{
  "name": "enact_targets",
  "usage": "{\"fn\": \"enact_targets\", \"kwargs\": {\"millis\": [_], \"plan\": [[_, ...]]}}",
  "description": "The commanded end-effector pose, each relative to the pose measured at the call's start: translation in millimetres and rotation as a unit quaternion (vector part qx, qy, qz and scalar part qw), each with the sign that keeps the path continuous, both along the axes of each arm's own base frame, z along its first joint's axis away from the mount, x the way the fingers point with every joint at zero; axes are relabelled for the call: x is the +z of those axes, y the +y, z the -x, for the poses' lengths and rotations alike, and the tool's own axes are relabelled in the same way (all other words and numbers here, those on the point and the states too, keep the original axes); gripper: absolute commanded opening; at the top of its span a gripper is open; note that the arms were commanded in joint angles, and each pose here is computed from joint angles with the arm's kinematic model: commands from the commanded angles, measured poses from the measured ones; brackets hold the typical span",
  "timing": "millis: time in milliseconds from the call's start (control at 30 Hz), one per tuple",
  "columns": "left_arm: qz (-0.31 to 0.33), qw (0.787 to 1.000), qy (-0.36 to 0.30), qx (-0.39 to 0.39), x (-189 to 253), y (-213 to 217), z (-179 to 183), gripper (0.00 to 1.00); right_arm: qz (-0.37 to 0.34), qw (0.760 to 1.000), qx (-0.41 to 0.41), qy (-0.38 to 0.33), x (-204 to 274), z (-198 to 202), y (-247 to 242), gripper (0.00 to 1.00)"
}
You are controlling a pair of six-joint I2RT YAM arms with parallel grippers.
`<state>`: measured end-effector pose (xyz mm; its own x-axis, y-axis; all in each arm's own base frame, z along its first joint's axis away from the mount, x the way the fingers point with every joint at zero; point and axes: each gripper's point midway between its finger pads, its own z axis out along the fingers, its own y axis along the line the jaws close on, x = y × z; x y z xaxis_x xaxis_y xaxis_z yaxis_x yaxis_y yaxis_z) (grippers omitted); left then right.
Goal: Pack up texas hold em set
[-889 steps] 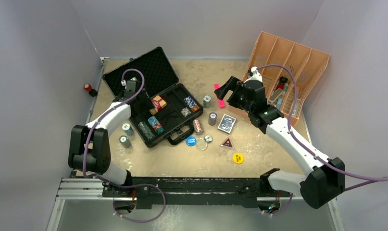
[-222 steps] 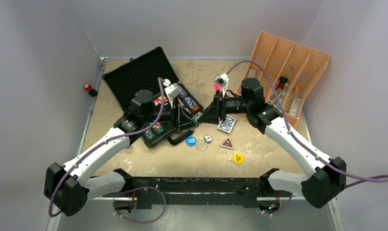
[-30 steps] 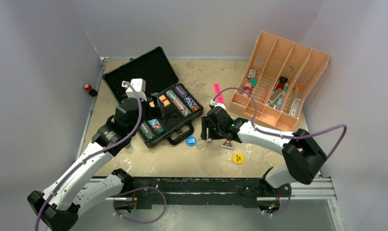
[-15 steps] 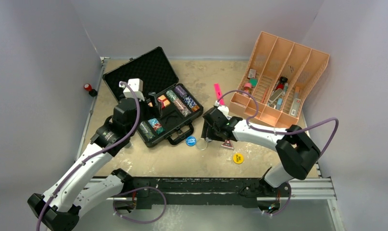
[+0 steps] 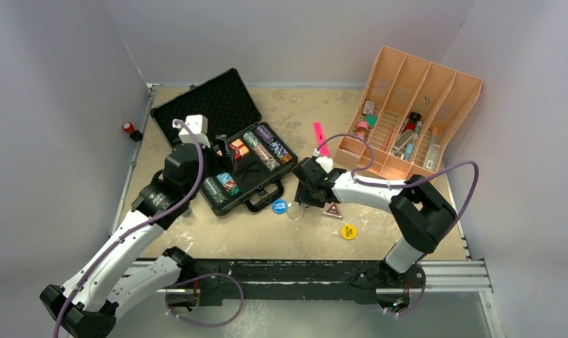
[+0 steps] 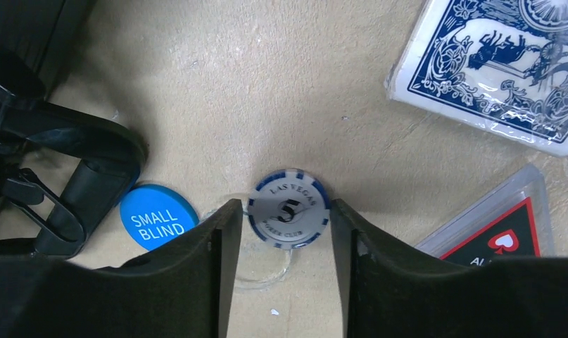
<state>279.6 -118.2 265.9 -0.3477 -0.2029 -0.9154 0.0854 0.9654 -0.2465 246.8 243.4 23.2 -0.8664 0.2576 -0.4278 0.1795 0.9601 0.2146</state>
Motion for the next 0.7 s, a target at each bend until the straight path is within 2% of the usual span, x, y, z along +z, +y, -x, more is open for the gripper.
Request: {"fn": "enact_targets", "kwargs": {"millis": [0,133,433,667], "plan": [[0.018,1.000,-0.016,0.001,8.3,-1.2,-2.2,0.81,-0.031,0.999,0.002,-0.010,14.0,-6.9,15.8,0.46],[0.017,1.000,-0.012,0.003,5.7,-1.5,-3.7,0.80,-0.036,0.999,0.009,-0.016,17.1,-8.8,18.1,0.37],[0.038,0.999,0.020,-0.027,-6.3,-21.2,-6.0,0.80,-0.081,0.992,0.013,-0.092,64.4,-26.7,26.5,0.36],[0.120,0.987,0.059,-0.094,-24.4,-63.1,-1.0,0.79,-0.155,0.975,-0.004,-0.158,110.3,-35.7,32.0,0.37]]}}
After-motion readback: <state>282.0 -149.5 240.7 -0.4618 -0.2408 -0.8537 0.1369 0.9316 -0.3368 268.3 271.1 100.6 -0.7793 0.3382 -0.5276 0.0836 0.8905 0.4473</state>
